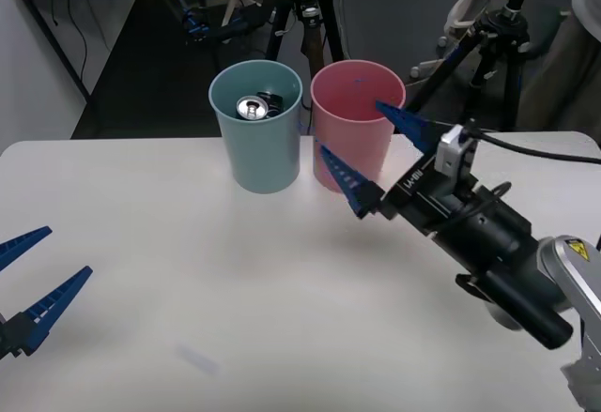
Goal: Grasp the object on the table and drop it into the matching bin: aluminum can to the light blue bin, PET bottle to the pink bin.
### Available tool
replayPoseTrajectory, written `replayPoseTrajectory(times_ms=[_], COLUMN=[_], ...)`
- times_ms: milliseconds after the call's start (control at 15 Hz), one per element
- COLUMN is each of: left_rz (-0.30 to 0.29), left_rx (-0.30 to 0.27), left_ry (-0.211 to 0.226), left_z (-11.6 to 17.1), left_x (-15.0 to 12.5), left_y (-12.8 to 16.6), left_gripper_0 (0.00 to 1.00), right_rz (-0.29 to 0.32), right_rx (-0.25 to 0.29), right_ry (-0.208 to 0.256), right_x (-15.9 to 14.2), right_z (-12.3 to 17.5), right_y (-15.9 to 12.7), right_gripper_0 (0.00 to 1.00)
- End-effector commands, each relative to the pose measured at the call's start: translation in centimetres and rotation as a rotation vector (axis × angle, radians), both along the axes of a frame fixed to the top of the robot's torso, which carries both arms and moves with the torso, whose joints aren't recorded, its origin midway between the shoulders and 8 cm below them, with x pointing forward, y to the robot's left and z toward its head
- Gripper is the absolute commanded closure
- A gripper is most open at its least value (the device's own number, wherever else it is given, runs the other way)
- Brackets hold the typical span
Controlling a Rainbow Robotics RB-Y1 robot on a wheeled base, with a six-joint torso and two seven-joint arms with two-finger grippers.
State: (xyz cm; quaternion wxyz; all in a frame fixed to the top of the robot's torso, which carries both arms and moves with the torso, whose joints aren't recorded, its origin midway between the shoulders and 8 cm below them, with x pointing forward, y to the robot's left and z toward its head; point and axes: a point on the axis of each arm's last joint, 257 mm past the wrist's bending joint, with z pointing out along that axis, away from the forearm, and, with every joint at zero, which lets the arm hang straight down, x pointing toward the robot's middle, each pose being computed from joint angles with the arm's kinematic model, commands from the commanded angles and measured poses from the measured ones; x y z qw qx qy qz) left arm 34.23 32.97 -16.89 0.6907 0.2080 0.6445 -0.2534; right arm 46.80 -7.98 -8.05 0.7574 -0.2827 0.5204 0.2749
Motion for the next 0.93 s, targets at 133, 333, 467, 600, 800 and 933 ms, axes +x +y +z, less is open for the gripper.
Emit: replayPoseTrajectory(times_ms=[133, 333, 467, 600, 800, 933], left_rz=[0.0, 0.0, 0.0, 0.0, 0.0, 0.0], left_rx=[0.0, 0.0, 0.0, 0.0, 0.0, 0.0], left_ry=[0.0, 0.0, 0.0, 0.0, 0.0, 0.0], left_z=[0.0, 0.0, 0.0, 0.0, 0.0, 0.0], left_x=[0.0, 0.0, 0.0, 0.0, 0.0, 0.0], left_y=[0.0, 0.0, 0.0, 0.0, 0.0, 0.0], left_gripper_0=[0.0, 0.0, 0.0, 0.0, 0.0, 0.0], right_rz=[-0.057, -0.119, -0.12, -0.123, -0.136, -0.123], right_rx=[-0.13, -0.227, -0.243, -0.236, -0.252, -0.272], right_ry=[0.027, 0.079, 0.147, 0.193, 0.234, 0.236], right_x=[-2.2, -3.8, -5.8, -7.4, -10.0, -11.5], right_z=[-4.8, -7.7, -9.2, -9.9, -10.8, -10.9], right_y=[-6.7, -12.6, -15.7, -17.8, -20.7, -21.6], right_gripper_0=[0.0, 0.0, 0.0, 0.0, 0.0, 0.0])
